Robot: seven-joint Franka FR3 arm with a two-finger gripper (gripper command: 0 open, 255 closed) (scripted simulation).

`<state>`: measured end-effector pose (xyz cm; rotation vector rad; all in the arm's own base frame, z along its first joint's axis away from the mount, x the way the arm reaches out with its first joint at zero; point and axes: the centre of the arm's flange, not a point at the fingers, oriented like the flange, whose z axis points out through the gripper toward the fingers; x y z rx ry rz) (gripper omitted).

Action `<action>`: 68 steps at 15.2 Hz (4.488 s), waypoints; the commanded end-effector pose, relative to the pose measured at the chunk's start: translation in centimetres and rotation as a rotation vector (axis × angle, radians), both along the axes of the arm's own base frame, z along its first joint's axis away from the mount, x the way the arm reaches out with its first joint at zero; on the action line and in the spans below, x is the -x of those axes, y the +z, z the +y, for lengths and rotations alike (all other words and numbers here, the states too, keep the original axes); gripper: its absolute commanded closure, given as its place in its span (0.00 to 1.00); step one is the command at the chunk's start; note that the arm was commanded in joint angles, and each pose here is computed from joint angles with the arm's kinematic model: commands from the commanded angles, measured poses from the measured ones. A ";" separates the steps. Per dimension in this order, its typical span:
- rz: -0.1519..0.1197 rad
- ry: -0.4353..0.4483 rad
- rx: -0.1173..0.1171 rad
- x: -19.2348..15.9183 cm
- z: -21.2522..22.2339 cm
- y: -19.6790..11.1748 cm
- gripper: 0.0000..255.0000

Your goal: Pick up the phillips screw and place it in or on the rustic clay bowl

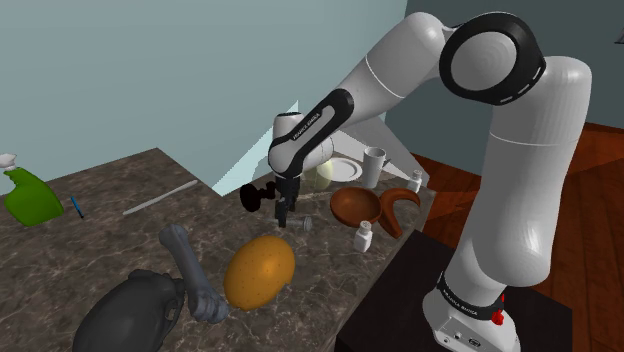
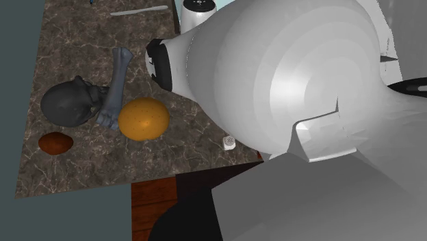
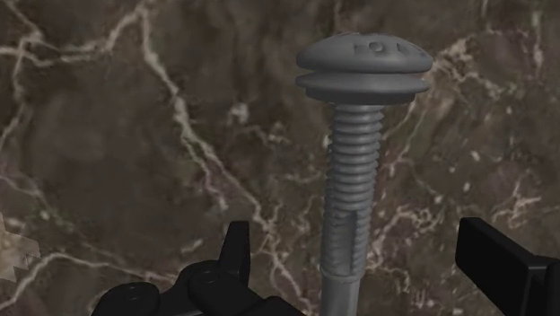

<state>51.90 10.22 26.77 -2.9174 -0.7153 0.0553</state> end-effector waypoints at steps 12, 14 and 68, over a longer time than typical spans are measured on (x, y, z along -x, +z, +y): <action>0.000 0.000 0.000 0.0 0.0 0.0 1.00; 0.000 0.000 0.000 0.0 0.0 1.1 1.00; 0.000 0.000 0.000 14.5 -18.0 10.4 1.00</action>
